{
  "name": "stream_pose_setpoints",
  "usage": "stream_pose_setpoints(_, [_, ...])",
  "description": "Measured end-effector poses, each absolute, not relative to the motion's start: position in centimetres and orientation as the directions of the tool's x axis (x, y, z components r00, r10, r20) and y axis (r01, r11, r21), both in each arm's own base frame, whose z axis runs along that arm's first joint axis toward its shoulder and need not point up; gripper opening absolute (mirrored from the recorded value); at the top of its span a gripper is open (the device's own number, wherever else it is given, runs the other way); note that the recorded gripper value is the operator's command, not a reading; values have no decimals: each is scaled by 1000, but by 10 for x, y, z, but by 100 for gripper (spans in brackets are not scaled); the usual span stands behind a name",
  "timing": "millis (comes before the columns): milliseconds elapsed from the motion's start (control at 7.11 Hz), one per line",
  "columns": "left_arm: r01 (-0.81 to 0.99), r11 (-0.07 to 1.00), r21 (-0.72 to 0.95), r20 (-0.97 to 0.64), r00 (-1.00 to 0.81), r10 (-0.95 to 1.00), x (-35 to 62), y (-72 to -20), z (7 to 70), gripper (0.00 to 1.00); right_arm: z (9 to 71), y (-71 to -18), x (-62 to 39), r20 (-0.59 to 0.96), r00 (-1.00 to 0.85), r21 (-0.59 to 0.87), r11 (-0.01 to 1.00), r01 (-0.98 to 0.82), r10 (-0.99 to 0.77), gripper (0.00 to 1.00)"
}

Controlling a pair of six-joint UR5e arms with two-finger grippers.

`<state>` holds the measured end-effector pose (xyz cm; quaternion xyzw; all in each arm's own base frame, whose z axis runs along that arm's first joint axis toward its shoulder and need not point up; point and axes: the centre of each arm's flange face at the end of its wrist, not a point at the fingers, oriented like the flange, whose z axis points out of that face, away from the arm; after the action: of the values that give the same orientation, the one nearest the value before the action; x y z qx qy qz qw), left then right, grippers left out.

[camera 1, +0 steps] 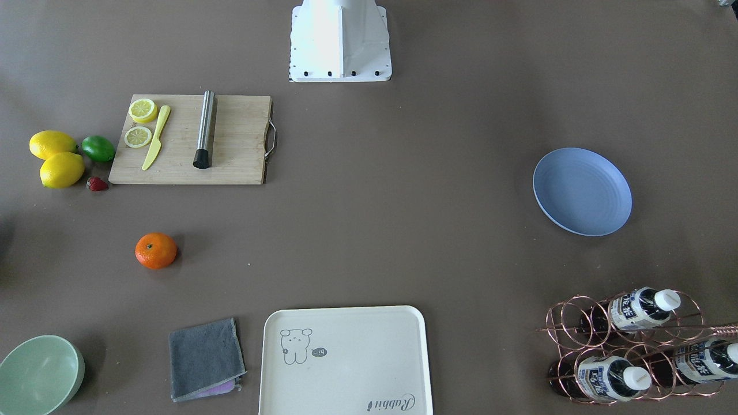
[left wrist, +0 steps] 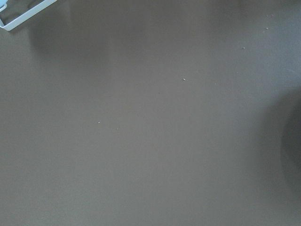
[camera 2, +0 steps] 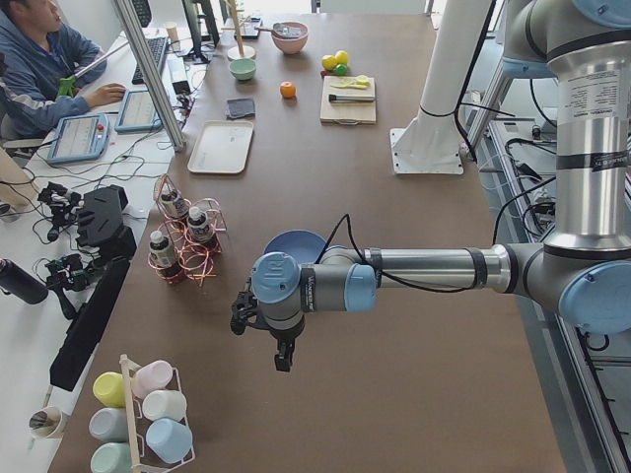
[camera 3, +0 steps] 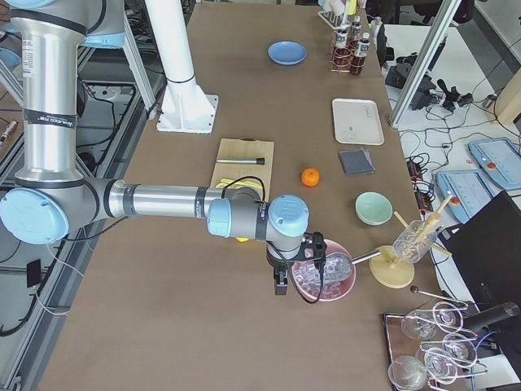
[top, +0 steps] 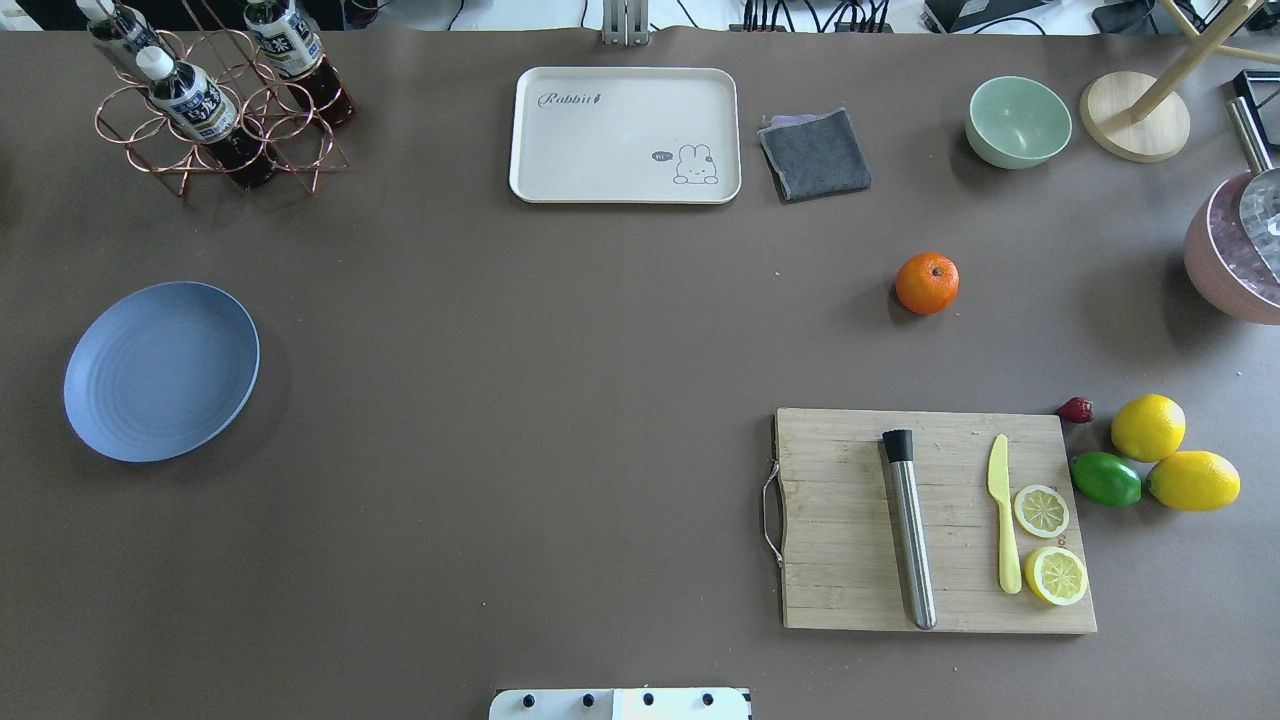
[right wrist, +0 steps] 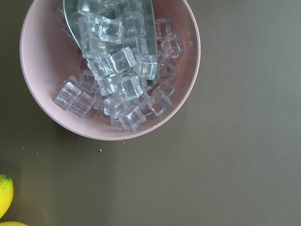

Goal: Pick orange to plate

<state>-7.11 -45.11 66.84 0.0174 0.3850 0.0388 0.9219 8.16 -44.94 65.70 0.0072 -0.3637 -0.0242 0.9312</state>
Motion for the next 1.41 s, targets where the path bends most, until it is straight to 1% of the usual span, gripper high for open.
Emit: stream_pose_setpoints(1407, [-57,994,95,-707,699,108,-71,-451,651,98,654,-451,81,683,728,38,999,39,-54,100])
